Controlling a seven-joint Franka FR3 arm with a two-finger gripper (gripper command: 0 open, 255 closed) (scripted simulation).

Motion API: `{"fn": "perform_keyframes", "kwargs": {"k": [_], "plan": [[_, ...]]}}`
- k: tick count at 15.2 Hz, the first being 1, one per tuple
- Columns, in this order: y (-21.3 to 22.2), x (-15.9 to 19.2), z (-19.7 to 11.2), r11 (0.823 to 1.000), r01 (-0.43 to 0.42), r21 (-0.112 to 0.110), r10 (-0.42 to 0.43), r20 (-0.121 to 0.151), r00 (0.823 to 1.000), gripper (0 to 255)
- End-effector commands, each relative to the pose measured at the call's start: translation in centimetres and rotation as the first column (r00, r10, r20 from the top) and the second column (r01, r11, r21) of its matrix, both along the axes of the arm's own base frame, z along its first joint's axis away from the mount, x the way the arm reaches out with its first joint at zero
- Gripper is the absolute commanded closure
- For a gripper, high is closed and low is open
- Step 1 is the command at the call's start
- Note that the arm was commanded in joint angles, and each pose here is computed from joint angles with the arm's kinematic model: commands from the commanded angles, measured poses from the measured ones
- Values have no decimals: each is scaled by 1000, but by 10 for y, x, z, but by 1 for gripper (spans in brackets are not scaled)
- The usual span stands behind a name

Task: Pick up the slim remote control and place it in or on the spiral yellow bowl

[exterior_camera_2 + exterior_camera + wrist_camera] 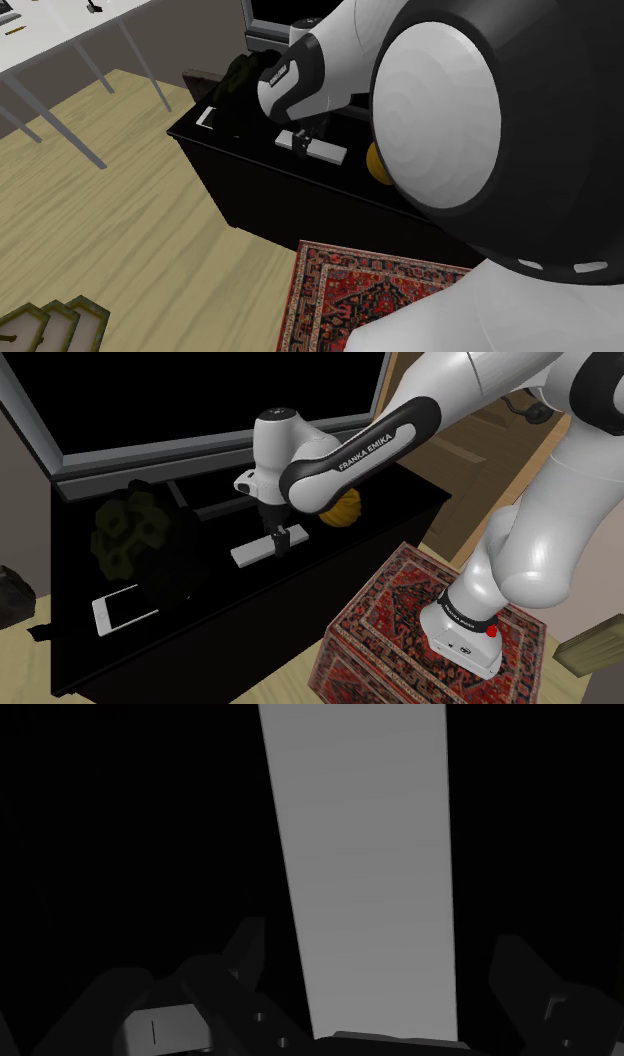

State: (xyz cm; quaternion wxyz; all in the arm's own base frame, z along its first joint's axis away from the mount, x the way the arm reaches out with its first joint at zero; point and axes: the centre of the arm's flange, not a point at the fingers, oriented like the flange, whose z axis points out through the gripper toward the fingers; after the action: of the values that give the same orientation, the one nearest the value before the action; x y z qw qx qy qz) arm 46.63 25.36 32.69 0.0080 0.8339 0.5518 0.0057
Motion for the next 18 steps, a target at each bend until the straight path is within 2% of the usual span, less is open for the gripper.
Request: {"fn": "perform_keyframes", "kwargs": {"k": [1, 6, 7, 16, 18], "plan": [[0, 0, -1, 1000, 0, 0, 0, 1, 1000, 0], [0, 0, -1, 1000, 0, 0, 0, 1, 1000, 0], [0, 0, -1, 1000, 0, 0, 0, 1, 1000, 255], [0, 0, -1, 1000, 0, 0, 0, 1, 1000, 255], [0, 0, 10, 1000, 0, 0, 0, 1, 1000, 255]]}}
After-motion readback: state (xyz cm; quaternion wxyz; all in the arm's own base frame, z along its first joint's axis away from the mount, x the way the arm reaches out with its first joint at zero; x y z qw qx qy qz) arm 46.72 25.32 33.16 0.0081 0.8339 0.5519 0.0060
